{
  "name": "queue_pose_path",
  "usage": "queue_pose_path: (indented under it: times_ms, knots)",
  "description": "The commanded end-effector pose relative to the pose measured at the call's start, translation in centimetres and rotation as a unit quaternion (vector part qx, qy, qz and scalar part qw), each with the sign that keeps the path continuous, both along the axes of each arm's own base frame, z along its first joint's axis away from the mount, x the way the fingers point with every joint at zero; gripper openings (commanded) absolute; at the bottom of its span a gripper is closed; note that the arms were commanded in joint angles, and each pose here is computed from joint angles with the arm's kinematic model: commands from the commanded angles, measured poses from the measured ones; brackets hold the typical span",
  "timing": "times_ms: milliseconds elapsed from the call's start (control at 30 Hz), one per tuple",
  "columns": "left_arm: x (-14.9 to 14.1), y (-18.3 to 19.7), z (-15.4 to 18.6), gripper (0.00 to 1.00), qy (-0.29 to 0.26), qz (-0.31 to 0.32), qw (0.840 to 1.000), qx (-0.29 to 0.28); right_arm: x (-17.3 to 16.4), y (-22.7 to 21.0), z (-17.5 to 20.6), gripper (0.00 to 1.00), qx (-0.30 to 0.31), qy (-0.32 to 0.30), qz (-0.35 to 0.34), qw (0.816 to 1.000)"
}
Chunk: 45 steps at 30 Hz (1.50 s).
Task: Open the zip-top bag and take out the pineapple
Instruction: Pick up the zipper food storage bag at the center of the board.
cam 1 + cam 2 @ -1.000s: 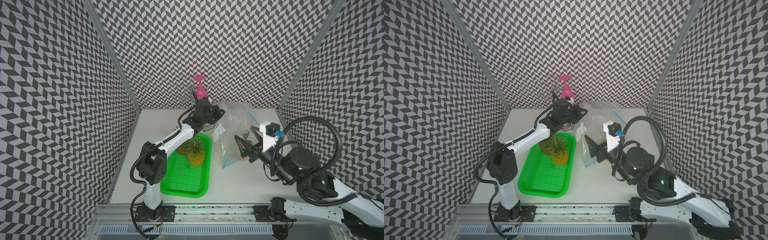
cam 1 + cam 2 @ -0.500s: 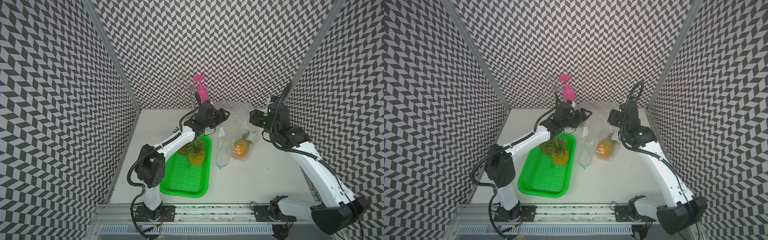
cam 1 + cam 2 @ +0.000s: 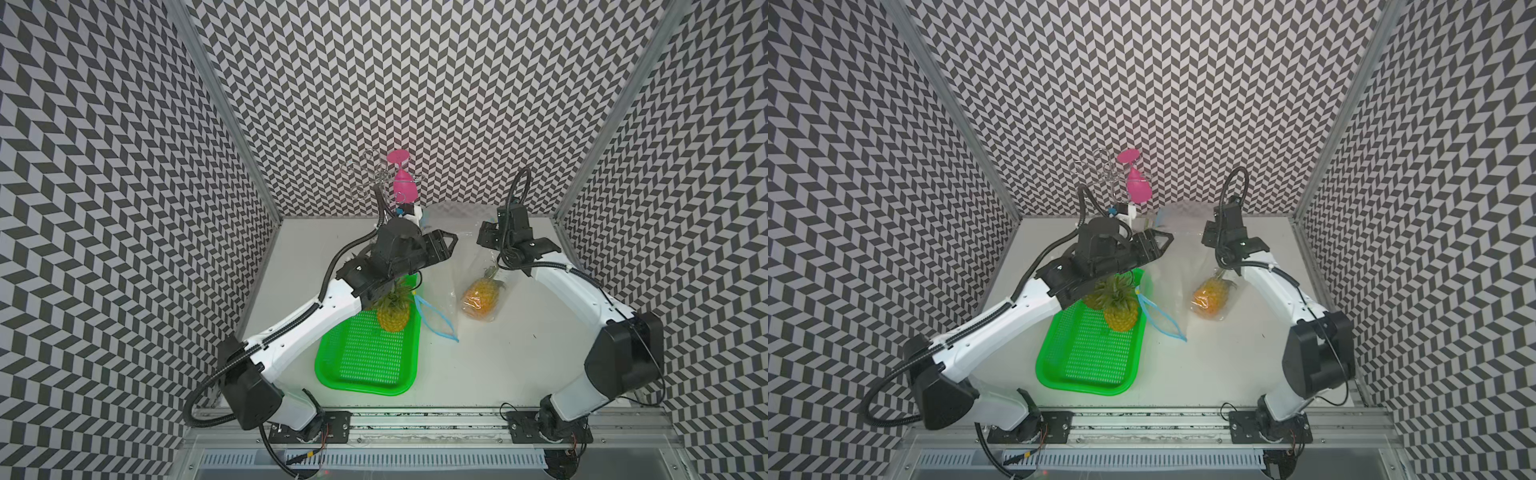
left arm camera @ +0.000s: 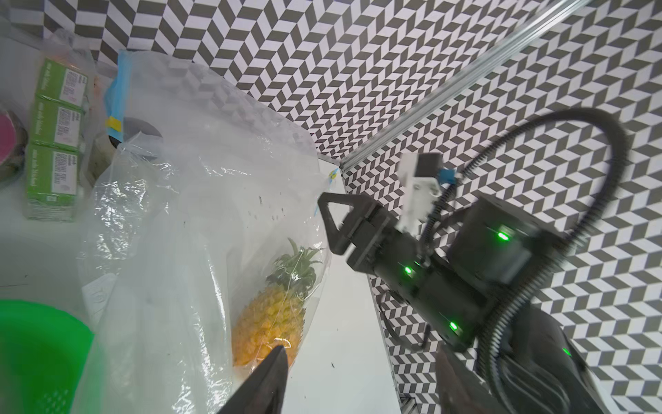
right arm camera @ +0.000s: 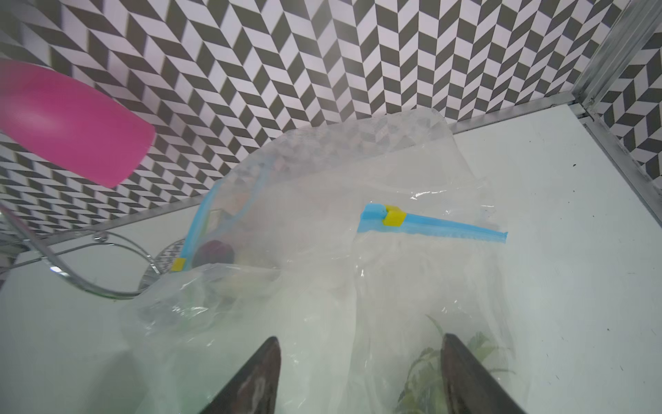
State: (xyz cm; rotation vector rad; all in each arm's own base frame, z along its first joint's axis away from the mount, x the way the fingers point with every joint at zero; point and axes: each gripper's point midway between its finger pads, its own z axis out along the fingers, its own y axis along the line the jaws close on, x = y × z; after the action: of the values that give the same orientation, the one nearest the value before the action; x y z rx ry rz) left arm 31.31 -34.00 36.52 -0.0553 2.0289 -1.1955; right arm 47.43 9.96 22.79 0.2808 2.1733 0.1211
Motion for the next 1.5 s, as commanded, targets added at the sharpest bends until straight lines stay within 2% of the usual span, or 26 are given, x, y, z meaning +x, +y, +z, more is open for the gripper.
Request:
queue_pose_path:
  times_ms: [0, 67, 167, 233, 300, 333, 433, 533, 667, 733, 833, 933, 1067, 1167, 1267, 1367, 1467]
  knots:
    - [-2.0, 1.0, 2.1, 0.64, -0.043, -0.009, 0.999, 0.002, 2.9, -0.6, 1.6, 0.67, -0.03, -0.051, -0.015, 0.998]
    - [-2.8, 1.6, 2.4, 0.64, -0.043, -0.013, 0.999, 0.005, 3.7, -0.8, 0.6, 0.65, -0.046, -0.043, -0.02, 0.998]
    - [-3.8, 2.6, 2.5, 0.63, -0.04, -0.012, 0.999, 0.008, 4.8, -1.0, -0.2, 0.51, -0.071, -0.04, -0.022, 0.996]
    - [-4.1, 3.4, 2.5, 0.62, -0.036, -0.006, 0.999, 0.01, 5.4, -0.8, -0.5, 0.34, -0.082, -0.038, -0.015, 0.996]
    - [-4.4, 3.9, 2.7, 0.62, -0.037, -0.001, 0.999, 0.012, 5.6, -0.7, 0.2, 0.03, -0.089, -0.04, -0.006, 0.995]
    - [-4.5, 4.1, 2.7, 0.62, -0.036, 0.001, 0.999, 0.014, 5.6, -0.6, 0.9, 0.0, -0.092, -0.046, -0.002, 0.995]
    - [-4.3, 4.3, 2.5, 0.61, -0.029, 0.01, 0.999, 0.023, 4.3, -0.3, 5.6, 0.0, -0.08, -0.105, 0.014, 0.991]
    - [-3.9, 3.9, 2.6, 0.61, -0.02, 0.012, 1.0, 0.018, 1.4, 0.3, 11.3, 0.0, -0.058, -0.193, 0.042, 0.979]
    - [-2.5, 3.0, 3.1, 0.61, 0.012, 0.022, 1.0, -0.006, -3.2, 1.4, 15.1, 0.0, -0.021, -0.256, 0.1, 0.961]
    - [-1.4, 2.4, 3.6, 0.63, 0.031, 0.021, 0.999, -0.026, -5.7, 3.3, 16.2, 0.0, -0.021, -0.283, 0.179, 0.942]
    - [0.7, 1.3, 3.5, 0.65, 0.07, 0.011, 0.996, -0.056, -10.3, 5.6, 17.5, 0.0, -0.02, -0.346, 0.28, 0.895]
    - [3.4, 0.9, 2.6, 0.68, 0.091, 0.022, 0.994, -0.052, -13.7, 7.4, 16.7, 0.0, -0.049, -0.386, 0.363, 0.847]
    - [6.2, -0.4, 2.1, 0.71, 0.116, 0.031, 0.992, -0.033, -15.1, 8.6, 13.5, 0.0, -0.089, -0.374, 0.425, 0.819]
    - [7.0, -1.9, 1.1, 0.72, 0.13, 0.024, 0.991, 0.0, -16.0, 8.9, 11.5, 0.0, -0.092, -0.359, 0.446, 0.815]
    - [6.9, -3.0, -1.0, 0.73, 0.144, 0.019, 0.988, 0.044, -17.7, 9.6, 10.0, 0.0, -0.08, -0.354, 0.48, 0.799]
    - [6.2, -3.7, -3.2, 0.73, 0.18, 0.006, 0.982, 0.065, -18.7, 9.6, 8.8, 0.0, -0.075, -0.344, 0.484, 0.801]
    - [5.8, -3.0, -4.6, 0.73, 0.204, 0.024, 0.974, 0.098, -19.3, 9.1, 8.6, 0.0, -0.08, -0.344, 0.476, 0.805]
